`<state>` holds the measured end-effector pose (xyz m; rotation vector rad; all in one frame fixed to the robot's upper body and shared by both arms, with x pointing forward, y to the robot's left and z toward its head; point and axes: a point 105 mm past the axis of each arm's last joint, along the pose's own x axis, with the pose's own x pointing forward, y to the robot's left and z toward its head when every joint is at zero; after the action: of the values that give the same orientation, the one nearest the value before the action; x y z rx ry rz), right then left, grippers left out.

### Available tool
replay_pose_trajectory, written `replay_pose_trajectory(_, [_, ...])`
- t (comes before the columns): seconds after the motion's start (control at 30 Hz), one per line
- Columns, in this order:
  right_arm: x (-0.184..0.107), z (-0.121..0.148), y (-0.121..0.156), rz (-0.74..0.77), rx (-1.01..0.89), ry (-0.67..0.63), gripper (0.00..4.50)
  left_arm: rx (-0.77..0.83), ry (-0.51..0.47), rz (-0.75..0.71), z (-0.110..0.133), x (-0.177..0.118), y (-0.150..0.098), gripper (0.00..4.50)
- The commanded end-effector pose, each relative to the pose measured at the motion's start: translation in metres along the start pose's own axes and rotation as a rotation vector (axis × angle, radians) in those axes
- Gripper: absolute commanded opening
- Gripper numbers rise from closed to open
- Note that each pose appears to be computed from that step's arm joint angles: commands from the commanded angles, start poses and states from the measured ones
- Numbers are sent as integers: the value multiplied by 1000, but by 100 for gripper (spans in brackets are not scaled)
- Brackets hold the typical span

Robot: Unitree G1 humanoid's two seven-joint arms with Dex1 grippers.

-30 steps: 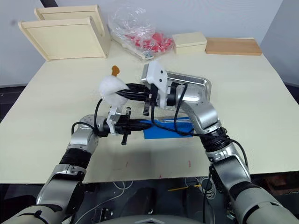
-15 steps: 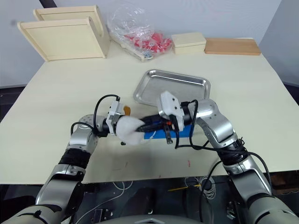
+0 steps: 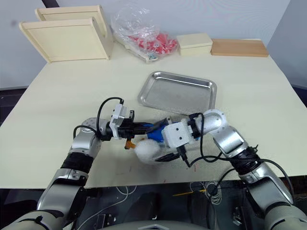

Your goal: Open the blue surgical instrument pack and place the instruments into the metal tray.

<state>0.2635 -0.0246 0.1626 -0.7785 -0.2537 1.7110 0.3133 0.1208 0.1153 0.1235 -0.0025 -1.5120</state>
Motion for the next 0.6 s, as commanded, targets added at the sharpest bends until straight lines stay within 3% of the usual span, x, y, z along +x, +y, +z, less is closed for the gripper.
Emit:
replay_pose_trajectory(0.03, [-29, 12, -11, -122, 128, -82, 447, 2, 26, -22, -4, -1, -3, 0])
replay_pose_trajectory(0.3, [-82, -35, -17, -293, 409, -14, 447, 5, 27, -20, -4, -2, -3, 0])
replay_pose_trajectory(0.6, [-79, -64, 5, -264, 572, -59, 447, 12, 32, -18, -3, -2, -2, 0])
